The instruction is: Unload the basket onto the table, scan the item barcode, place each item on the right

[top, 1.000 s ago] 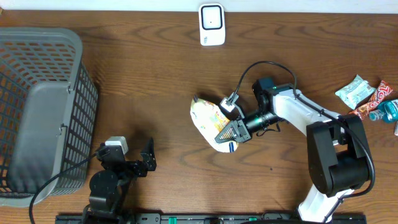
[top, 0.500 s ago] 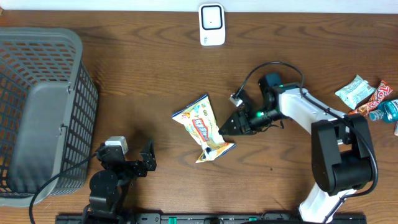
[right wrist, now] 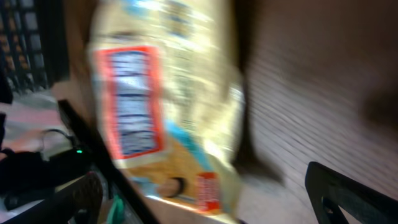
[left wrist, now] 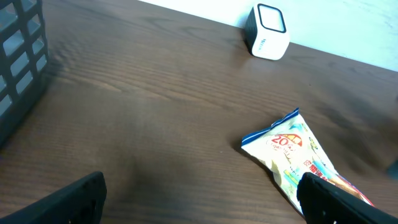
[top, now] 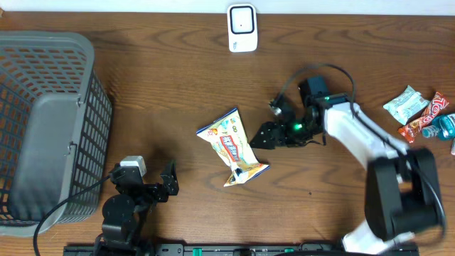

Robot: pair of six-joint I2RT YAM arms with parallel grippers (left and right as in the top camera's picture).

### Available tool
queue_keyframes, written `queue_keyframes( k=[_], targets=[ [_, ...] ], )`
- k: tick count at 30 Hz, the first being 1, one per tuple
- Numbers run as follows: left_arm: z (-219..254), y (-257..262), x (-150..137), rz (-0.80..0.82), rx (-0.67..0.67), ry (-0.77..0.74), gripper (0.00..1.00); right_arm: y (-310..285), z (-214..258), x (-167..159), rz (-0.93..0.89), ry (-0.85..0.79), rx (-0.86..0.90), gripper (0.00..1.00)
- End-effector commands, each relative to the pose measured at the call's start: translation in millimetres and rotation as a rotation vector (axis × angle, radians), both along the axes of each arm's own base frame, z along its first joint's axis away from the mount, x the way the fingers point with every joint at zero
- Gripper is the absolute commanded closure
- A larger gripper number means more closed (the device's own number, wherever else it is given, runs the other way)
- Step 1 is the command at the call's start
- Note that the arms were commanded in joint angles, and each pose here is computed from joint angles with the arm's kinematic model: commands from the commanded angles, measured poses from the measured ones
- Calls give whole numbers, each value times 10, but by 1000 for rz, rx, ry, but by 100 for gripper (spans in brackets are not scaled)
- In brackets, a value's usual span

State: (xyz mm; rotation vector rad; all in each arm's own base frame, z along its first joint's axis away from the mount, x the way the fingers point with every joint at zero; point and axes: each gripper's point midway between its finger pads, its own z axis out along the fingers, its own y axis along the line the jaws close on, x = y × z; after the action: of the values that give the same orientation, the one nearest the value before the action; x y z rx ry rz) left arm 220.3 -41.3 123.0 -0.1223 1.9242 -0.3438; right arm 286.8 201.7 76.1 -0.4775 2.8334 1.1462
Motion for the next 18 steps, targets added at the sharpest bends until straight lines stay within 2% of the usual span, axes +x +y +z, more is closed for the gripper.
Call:
queue_keyframes(
  k=[1,3,5,8,11,15,16,18],
  targets=[
    [-102,2,-14,4,-2,28,2,134,359,64,64,-277,-150,1],
    [-102,3,-14,4,-2,28,2,120,323,119,39,-413,-378,1],
    [-102,3,-14,4,-2,28,2,197,271,107,47,-492,-497,1],
    [-102,2,-14,4,-2,28,2,435,100,8,100,-559,-591,1],
    [-102,3,-14,4,-2,28,2,489,-194,-10,98,-593,-735,6],
    [-102,3,-14,4,-2,28,2,592,-546,-100,175,-641,-856,6],
    [-101,3,-14,4,-2,28,2,614,-591,-127,190,-650,-871,8],
    [-102,3,-14,4,-2,28,2,635,-681,-180,218,-666,-908,23]
  ],
)
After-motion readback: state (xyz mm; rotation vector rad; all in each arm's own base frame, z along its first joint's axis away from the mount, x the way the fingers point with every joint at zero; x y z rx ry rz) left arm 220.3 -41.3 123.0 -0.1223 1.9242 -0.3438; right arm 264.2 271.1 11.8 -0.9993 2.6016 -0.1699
